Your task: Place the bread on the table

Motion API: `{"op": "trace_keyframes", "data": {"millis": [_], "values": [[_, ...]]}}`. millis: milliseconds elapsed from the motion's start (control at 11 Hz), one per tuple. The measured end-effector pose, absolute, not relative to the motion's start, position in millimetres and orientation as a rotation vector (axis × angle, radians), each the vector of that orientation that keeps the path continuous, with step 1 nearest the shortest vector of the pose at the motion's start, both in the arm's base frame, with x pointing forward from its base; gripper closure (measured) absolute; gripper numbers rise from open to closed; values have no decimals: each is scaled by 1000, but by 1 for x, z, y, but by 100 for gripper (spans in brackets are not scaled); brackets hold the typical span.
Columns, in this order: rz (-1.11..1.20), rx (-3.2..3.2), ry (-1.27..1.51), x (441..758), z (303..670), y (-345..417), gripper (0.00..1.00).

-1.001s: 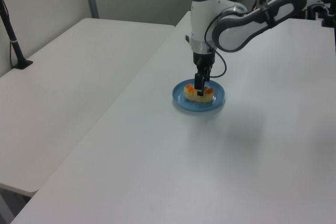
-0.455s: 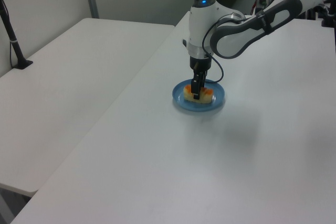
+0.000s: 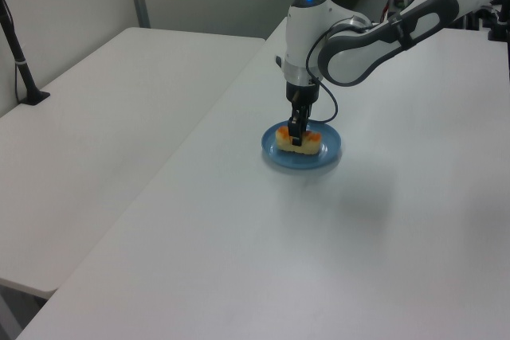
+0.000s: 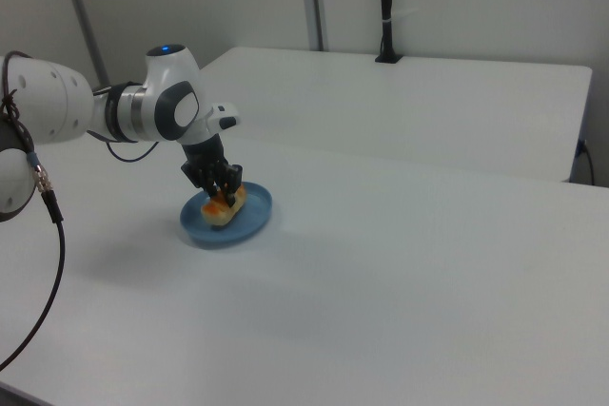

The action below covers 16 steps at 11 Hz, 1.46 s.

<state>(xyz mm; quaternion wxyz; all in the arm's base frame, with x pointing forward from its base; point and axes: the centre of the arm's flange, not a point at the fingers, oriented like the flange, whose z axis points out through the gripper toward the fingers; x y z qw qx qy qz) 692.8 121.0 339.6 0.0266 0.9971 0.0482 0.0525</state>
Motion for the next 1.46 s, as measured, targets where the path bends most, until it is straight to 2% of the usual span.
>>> {"op": "trace_keyframes", "data": {"millis": [546,1001,1275,1457], "values": [[175,3070,142,697,357,97,61],[112,3006,139,694,385,-42,61],[62,2999,99,686,361,-118,60],[134,2985,54,690,346,-148,59]]}}
